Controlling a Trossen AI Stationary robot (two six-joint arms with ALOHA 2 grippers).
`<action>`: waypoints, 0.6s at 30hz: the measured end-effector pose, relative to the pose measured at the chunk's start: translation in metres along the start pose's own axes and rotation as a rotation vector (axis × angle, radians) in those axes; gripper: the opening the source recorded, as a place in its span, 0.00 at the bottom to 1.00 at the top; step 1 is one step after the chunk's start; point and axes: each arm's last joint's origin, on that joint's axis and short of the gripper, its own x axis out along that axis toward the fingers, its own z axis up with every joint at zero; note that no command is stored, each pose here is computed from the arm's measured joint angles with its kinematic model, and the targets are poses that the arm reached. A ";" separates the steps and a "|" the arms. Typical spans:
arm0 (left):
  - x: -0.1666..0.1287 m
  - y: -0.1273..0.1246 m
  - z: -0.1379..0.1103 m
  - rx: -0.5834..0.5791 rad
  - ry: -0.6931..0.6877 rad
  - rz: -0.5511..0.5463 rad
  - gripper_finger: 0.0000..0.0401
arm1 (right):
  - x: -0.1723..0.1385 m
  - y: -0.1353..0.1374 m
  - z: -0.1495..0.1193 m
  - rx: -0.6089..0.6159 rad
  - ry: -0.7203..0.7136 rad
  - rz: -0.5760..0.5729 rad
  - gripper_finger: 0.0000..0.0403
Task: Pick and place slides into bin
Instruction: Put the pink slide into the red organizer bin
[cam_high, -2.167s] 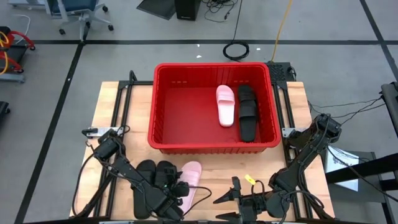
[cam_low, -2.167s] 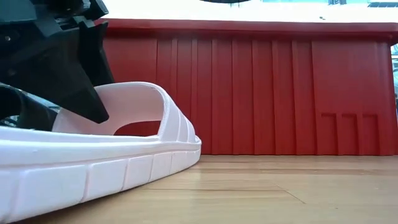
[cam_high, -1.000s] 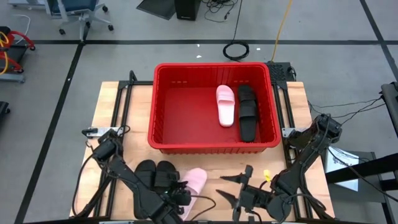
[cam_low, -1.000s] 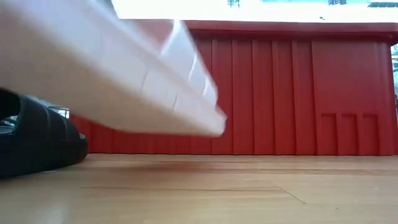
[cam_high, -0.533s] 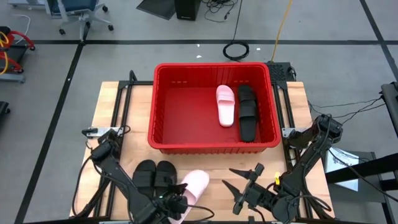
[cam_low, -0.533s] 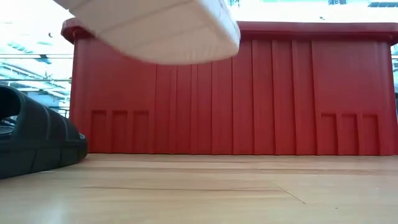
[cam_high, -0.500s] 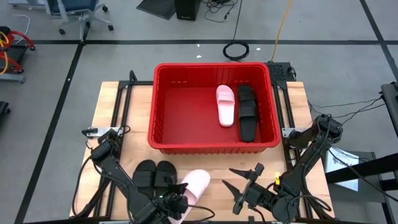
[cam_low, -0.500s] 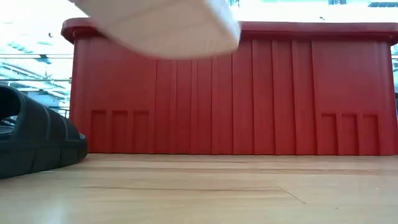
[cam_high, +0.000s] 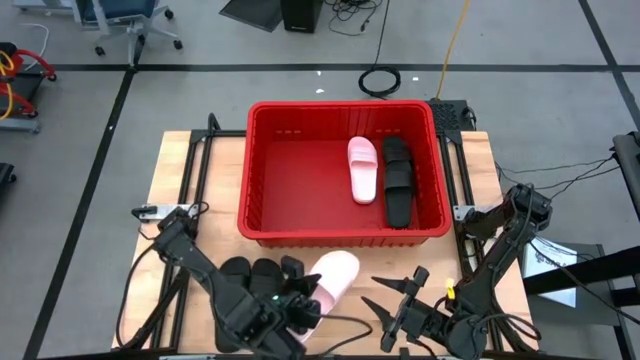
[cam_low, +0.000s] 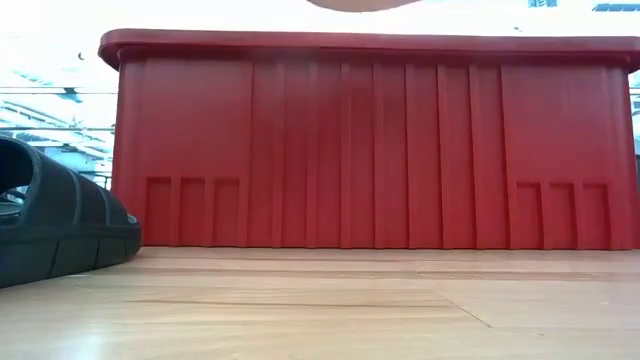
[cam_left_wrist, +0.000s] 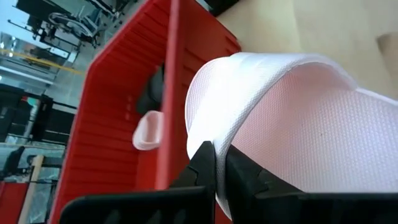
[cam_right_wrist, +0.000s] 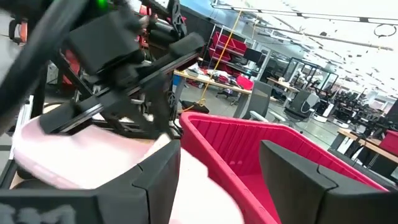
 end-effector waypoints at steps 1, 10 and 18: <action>0.001 0.005 0.003 0.004 -0.004 0.002 0.02 | 0.000 0.000 0.000 0.000 0.000 0.001 0.52; 0.008 0.044 0.020 0.051 -0.040 0.067 0.02 | 0.000 0.000 0.001 0.007 -0.001 0.001 0.52; 0.035 0.067 0.023 0.040 0.000 0.107 0.02 | 0.012 -0.002 -0.001 -0.006 0.009 -0.030 0.52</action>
